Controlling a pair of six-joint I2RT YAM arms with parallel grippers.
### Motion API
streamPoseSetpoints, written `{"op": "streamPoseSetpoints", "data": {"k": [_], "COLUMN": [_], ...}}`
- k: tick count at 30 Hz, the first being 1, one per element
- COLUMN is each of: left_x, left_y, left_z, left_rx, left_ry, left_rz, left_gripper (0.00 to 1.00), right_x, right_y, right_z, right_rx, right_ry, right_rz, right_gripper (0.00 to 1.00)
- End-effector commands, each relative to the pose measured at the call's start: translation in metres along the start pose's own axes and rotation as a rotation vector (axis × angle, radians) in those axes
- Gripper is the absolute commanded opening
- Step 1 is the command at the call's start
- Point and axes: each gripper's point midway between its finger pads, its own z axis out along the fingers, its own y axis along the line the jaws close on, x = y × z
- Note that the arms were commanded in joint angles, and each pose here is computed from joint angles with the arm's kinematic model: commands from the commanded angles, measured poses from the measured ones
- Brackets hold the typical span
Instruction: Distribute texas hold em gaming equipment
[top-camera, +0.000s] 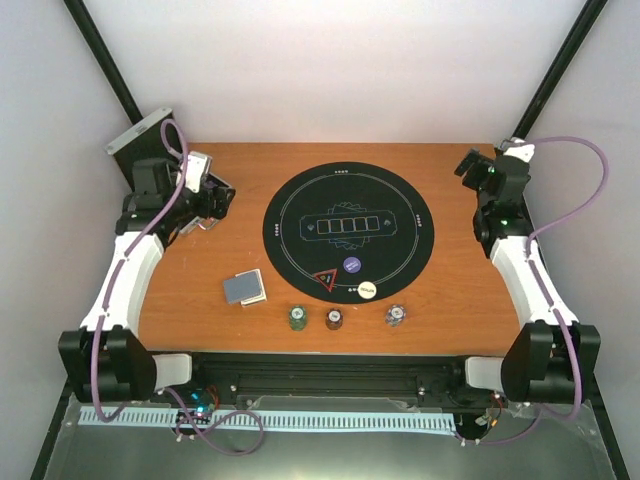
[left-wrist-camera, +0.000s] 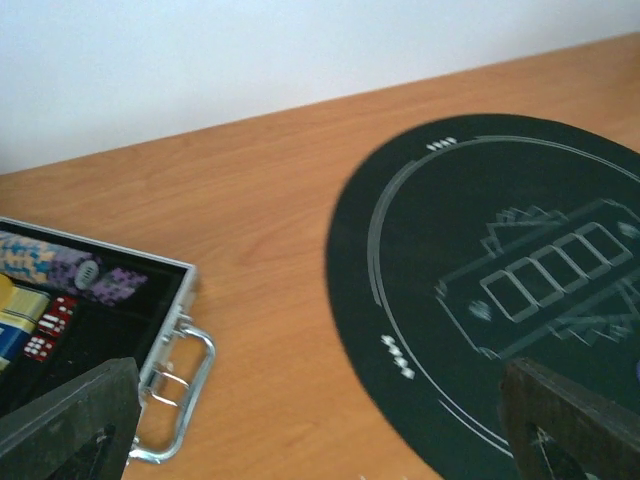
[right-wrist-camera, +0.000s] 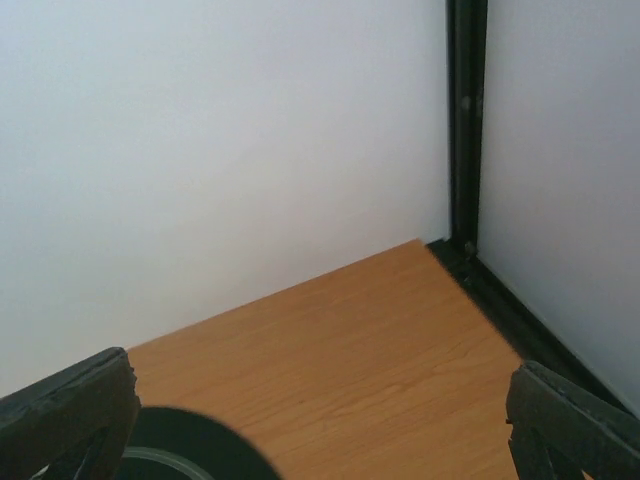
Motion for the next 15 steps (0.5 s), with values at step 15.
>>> {"op": "streamPoseSetpoints", "data": {"k": [15], "left_x": [0.064], "left_y": [-0.058], "left_z": [-0.086], "left_rx": [0.172], "left_ry": [0.305], "left_rz": [0.082], "left_gripper": [1.00], "right_x": [0.207], "right_y": [0.204], "right_z": [-0.172], "right_rx": [-0.488], "right_ry": [0.576], "right_rz": [-0.372], "right_gripper": [0.87]}}
